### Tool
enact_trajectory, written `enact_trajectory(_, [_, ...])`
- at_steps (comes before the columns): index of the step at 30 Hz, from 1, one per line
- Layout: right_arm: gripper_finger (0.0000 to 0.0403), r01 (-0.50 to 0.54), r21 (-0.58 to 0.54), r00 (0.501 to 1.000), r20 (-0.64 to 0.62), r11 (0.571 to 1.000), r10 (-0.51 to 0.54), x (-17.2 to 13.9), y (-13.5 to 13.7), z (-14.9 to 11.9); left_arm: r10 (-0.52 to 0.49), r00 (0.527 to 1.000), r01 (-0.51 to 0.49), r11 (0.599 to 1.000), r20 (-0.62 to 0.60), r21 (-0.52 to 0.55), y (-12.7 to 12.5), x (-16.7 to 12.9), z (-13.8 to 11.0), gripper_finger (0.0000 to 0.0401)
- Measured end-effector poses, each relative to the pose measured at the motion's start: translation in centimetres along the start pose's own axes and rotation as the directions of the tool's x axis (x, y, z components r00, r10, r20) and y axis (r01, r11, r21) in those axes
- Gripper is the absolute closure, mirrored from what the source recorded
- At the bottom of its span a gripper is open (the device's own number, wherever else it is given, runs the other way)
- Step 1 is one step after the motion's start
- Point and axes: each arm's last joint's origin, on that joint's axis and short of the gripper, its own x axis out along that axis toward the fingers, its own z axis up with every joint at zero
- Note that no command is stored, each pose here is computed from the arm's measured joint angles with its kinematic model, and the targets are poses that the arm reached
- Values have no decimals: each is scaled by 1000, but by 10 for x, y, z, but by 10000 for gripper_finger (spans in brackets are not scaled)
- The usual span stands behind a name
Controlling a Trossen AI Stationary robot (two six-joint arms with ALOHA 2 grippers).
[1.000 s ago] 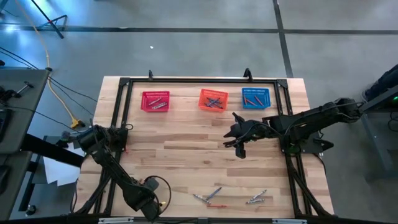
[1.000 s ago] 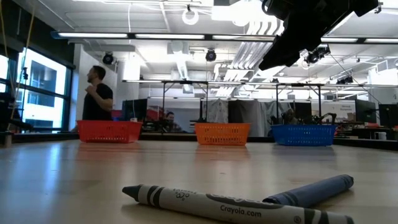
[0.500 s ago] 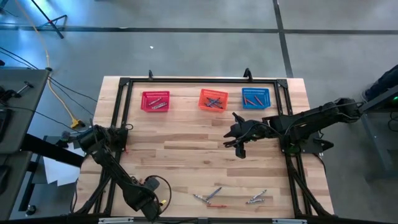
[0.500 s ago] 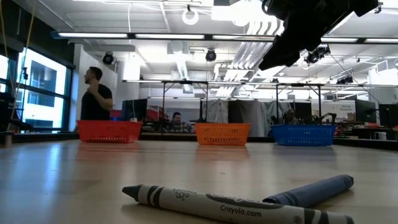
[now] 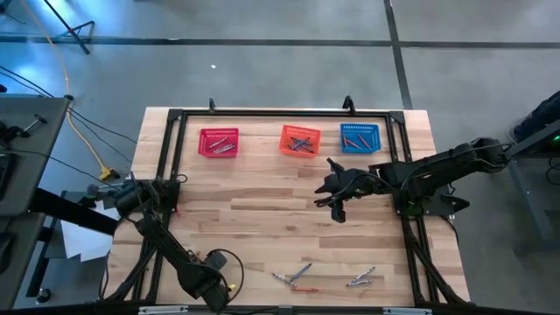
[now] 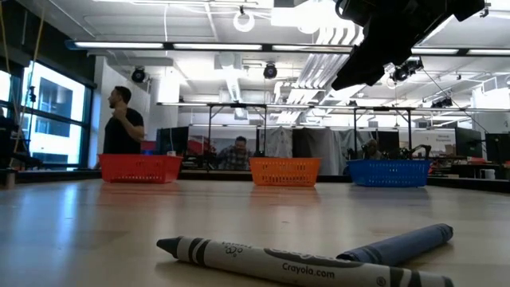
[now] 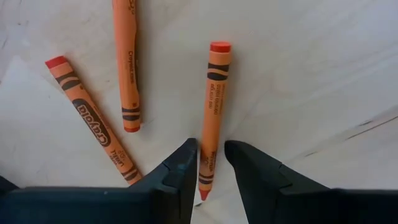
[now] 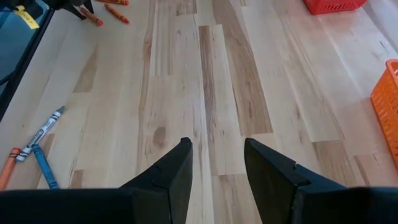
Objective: Sort crayons
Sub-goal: Put the orange crayon into the blue bin
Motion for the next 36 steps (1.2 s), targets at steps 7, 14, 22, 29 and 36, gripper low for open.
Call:
enact_trajectory(7, [263,0,3,1000,0,1000,0,0,0,0,-2,999,1,999,-37,-37,0,-1,1,377])
enact_trajectory(14, [263,0,3,1000,2,1000,0,0,0,0,-25,999,21,996,-46,-82,1,-9,4,398])
enact_trajectory(22, [263,-8,7,999,39,1000,8,0,1,4,-119,989,126,990,91,-70,6,-36,18,400])
enact_trajectory(29, [263,-43,49,996,81,998,39,-1,4,8,-217,789,232,971,575,48,15,-77,53,401])
enact_trajectory(36, [263,-263,-14,936,237,965,259,-10,44,18,-206,365,99,978,908,183,13,-118,89,401])
